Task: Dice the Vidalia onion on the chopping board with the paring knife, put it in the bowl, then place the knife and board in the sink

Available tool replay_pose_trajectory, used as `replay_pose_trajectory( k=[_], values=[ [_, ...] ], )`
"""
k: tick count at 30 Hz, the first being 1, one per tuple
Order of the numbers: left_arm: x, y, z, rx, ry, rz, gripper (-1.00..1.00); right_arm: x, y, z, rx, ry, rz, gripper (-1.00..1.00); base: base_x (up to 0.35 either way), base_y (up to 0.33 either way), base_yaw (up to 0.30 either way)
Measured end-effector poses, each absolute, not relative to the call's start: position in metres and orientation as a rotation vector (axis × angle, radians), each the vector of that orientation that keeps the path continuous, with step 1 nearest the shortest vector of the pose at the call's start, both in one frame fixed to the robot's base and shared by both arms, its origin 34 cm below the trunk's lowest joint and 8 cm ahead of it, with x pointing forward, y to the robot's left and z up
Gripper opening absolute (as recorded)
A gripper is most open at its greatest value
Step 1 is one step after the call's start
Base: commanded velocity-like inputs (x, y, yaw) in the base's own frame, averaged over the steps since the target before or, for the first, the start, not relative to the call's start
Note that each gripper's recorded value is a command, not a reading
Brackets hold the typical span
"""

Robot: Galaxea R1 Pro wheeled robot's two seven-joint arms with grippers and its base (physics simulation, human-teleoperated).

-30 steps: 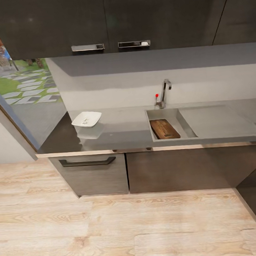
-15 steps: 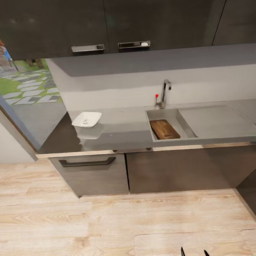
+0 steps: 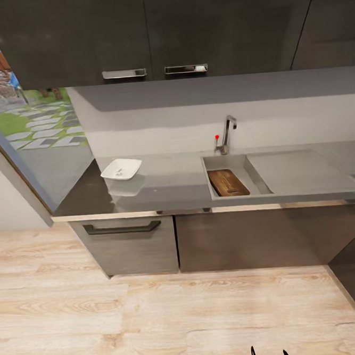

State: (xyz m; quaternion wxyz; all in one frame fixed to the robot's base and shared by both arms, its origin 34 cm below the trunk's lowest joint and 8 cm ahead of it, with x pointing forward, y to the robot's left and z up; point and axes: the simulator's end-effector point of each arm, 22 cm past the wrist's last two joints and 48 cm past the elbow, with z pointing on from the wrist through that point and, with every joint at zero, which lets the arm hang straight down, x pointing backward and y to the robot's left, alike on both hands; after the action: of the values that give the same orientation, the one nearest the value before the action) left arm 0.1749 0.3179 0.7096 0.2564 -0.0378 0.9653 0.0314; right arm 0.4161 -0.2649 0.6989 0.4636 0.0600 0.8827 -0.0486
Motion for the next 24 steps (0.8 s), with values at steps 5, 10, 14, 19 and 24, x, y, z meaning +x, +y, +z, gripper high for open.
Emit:
replay_pose_trajectory(
  k=[5, 10, 14, 19, 24],
  values=[
    [0.176, 0.317, 0.71, -0.104, 2.614, 0.084, 1.0, 0.419, -0.265, 0.701, 0.148, 2.16, -0.119, 1.0, 0.0, 0.0, 0.0],
    [0.174, 0.315, 0.709, -0.11, 2.614, 0.079, 1.0, 0.421, -0.266, 0.704, 0.147, 2.152, -0.119, 1.0, 0.0, 0.0, 0.0],
    [0.176, 0.313, 0.709, -0.112, 2.607, 0.077, 1.0, 0.423, -0.266, 0.706, 0.147, 2.146, -0.119, 1.0, 0.0, 0.0, 0.0],
    [0.178, 0.313, 0.709, -0.112, 2.6, 0.077, 1.0, 0.425, -0.266, 0.708, 0.147, 2.138, -0.118, 1.0, 0.0, 0.0, 0.0],
    [0.18, 0.313, 0.71, -0.112, 2.591, 0.076, 1.0, 0.428, -0.266, 0.711, 0.148, 2.13, -0.117, 1.0, 0.0, 0.0, 0.0]
  ],
)
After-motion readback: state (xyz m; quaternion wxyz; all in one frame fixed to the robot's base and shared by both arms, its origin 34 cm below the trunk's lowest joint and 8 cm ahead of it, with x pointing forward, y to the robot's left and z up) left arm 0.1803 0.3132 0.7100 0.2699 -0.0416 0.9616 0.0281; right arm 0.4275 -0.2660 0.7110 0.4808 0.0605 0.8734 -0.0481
